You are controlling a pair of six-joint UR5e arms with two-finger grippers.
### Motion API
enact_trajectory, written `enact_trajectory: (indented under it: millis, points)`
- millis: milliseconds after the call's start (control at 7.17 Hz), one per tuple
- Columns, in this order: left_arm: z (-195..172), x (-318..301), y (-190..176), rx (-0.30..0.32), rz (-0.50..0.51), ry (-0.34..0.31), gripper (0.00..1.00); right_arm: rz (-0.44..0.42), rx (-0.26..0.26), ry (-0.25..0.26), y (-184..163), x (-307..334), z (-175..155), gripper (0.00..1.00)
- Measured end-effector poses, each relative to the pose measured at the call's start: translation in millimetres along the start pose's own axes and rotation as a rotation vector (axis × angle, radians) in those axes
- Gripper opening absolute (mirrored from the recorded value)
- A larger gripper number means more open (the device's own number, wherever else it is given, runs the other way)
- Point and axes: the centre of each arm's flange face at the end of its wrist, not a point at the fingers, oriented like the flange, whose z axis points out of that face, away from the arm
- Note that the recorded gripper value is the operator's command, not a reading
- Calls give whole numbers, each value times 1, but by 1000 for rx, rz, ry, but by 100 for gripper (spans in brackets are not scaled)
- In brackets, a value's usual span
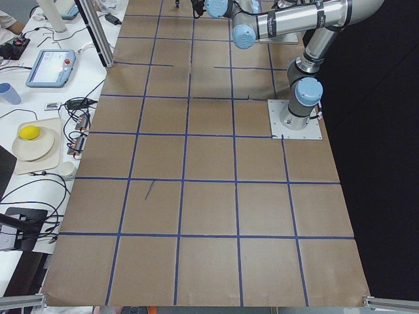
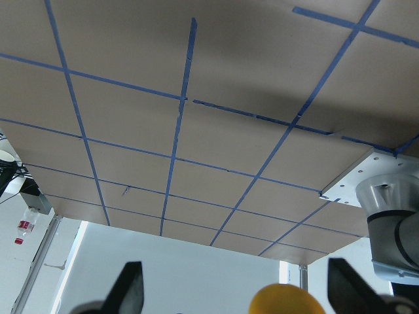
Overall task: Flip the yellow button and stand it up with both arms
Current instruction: 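Close the right gripper on the yellow cap held by the left gripper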
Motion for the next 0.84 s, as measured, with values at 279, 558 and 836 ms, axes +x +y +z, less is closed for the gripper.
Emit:
enact_trajectory:
  millis: [279,558,836]
  points:
    - [1,4,3,6,-66,10,6,38,-20,9,1,4,0,100]
    - [1,5,2,8,-104,12,6,54,-26,17,5,8,-2,100]
    - [1,6,1,14,-106,9,3,56,-31,16,7,9,-3,98]
